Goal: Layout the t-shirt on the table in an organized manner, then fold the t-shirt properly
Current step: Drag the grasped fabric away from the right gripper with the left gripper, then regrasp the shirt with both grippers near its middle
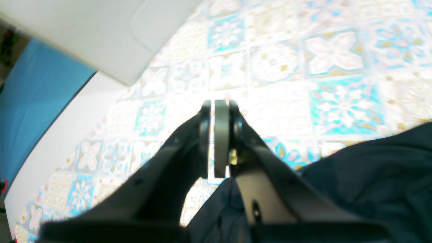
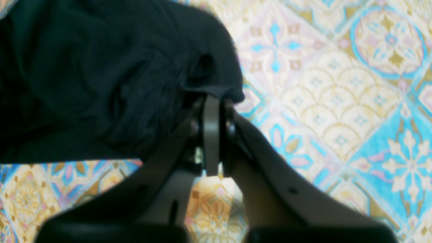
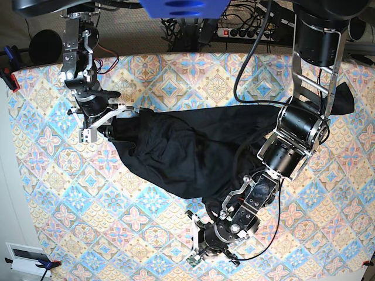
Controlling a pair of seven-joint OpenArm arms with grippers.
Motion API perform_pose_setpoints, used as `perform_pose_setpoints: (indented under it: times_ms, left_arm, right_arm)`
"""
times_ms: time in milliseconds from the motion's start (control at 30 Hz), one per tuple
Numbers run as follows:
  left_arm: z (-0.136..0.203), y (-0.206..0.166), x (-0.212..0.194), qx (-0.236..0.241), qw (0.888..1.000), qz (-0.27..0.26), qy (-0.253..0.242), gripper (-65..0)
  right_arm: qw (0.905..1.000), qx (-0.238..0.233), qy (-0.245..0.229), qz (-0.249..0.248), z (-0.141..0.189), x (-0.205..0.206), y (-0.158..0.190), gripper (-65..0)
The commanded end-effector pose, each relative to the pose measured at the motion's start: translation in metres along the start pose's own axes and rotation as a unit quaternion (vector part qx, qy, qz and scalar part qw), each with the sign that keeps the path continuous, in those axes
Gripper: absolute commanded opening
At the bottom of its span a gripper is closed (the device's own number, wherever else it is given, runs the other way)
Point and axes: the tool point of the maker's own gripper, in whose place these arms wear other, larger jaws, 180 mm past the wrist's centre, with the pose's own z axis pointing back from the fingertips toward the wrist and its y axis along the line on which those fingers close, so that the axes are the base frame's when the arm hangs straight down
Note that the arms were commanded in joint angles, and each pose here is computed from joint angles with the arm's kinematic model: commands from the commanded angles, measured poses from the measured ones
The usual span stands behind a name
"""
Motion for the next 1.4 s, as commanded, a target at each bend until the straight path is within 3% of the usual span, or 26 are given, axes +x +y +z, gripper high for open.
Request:
perform_pose_setpoints:
  times_ms: [0, 167, 300, 433, 600, 733, 900, 1000, 1100, 1200, 1267, 1367]
  left_arm:
    - [0.004, 0.009, 0.034, 0.009, 0.999, -0.003, -0.039, -65.0]
    - [0.003, 0.007, 0.031, 0.007, 0.999, -0.003, -0.033, -65.0]
    - [0.001, -0.003, 0.007, -0.002, 1.000, 0.005, -0.010, -65.0]
    - [0.002, -0.006, -0.033, -0.006, 0.999, 0.016, 0.041, -65.0]
    - [0.009, -0.003, -0.079, -0.002, 0.997, 0.028, 0.077, -65.0]
    - [0.017, -0.002, -0.119, 0.002, 0.993, 0.044, 0.108, -65.0]
    - [0.025, -0.001, -0.144, 0.006, 0.986, 0.128, 0.109, -64.7]
    - [0.026, -0.009, -0.150, -0.003, 0.983, 0.146, 0.112, -59.7]
    - [0.026, -0.016, -0.156, -0.010, 0.982, 0.150, 0.118, -51.4]
    - [0.029, -0.028, -0.168, -0.028, 0.973, 0.166, 0.156, -44.5]
    - [0.030, -0.035, -0.168, -0.041, 0.968, 0.184, 0.164, -42.2]
    - [0.034, -0.038, -0.150, -0.055, 0.970, 0.196, 0.136, -42.2]
  right_arm:
    - [0.9994, 0.001, -0.034, 0.006, -0.002, 0.022, -0.001, -64.9]
    - [0.9971, -0.004, -0.076, 0.002, -0.023, 0.064, -0.008, -64.1]
    - [0.9976, -0.015, -0.068, -0.004, -0.025, 0.060, -0.017, -56.3]
    - [0.9980, -0.049, -0.030, -0.024, -0.019, 0.045, -0.045, -48.1]
    - [0.9965, -0.072, -0.020, -0.036, -0.012, 0.037, -0.063, -47.8]
    - [0.9972, -0.065, -0.017, -0.032, -0.012, 0.035, -0.058, -47.7]
    - [0.9991, -0.038, -0.001, -0.019, -0.021, 0.027, -0.037, -47.5]
    - [0.9996, -0.021, 0.016, -0.012, -0.030, 0.017, -0.025, -47.5]
    - [1.0000, -0.004, 0.007, -0.002, -0.042, 0.032, -0.012, -47.5]
    - [0.9998, 0.014, 0.010, 0.010, -0.049, 0.035, 0.003, -47.5]
    - [0.9995, 0.018, 0.012, 0.024, -0.049, 0.036, 0.005, -47.4]
    - [0.9979, 0.045, 0.008, 0.047, -0.055, 0.045, 0.028, -46.1]
